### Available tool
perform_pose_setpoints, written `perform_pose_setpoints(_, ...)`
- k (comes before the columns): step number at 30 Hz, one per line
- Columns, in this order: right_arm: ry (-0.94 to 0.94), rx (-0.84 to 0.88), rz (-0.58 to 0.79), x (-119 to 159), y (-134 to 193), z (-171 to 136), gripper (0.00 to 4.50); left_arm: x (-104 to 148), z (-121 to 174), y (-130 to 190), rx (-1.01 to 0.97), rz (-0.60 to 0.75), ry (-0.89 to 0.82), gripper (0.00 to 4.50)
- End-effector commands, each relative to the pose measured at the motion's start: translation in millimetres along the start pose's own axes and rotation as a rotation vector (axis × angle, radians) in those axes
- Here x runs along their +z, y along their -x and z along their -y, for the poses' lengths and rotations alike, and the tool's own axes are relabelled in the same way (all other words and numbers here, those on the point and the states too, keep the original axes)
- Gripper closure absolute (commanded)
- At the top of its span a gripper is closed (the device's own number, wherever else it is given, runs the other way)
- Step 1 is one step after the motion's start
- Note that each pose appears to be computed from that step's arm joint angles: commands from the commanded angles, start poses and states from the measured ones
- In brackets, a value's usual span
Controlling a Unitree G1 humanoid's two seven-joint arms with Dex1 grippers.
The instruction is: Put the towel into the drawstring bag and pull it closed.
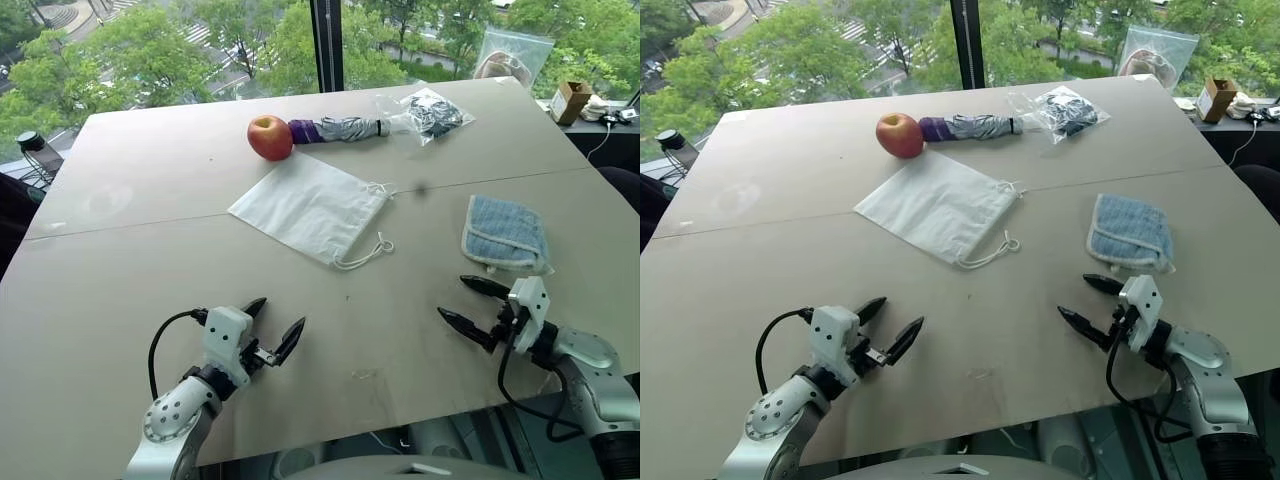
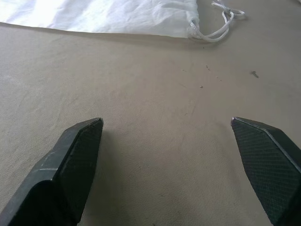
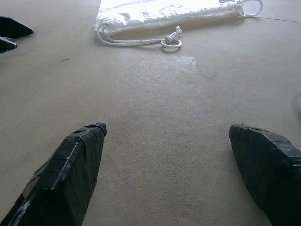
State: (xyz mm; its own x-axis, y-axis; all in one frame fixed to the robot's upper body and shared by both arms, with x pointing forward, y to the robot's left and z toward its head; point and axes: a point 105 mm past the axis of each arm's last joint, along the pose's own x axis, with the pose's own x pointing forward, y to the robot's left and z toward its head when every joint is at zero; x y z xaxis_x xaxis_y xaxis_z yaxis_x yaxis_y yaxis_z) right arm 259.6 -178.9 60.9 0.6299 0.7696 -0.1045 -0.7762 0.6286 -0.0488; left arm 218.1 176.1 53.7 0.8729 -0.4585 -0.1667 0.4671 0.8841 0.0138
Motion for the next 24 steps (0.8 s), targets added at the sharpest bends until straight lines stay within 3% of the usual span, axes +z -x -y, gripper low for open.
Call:
perform_pose_setpoints(1,0.04,-0.049,0.031,5.1,6.3,4.1,0.02,-0.1,2.2,0.4,-0.041,0.002,0.024,0.0)
perform_pose_setpoints(8,0.036,-0.139,0.035,1.1,9.2,5.4,0.02,11.4,-4.5,-2.9,-0.053,0.04,0.015,0.0)
perform_pose_setpoints(18,0.064,-0.094,0.052,3.4,5.1,-6.6,0.02,11.3,1.6,1.9,-0.125,0.017,0.047,0.0)
perform_pose_setpoints(24,0.094,-0.028,0.088,13.0,1.5,-11.0,0.02,31.1,4.9,-7.6,-0.159,0.06,0.016,0.0)
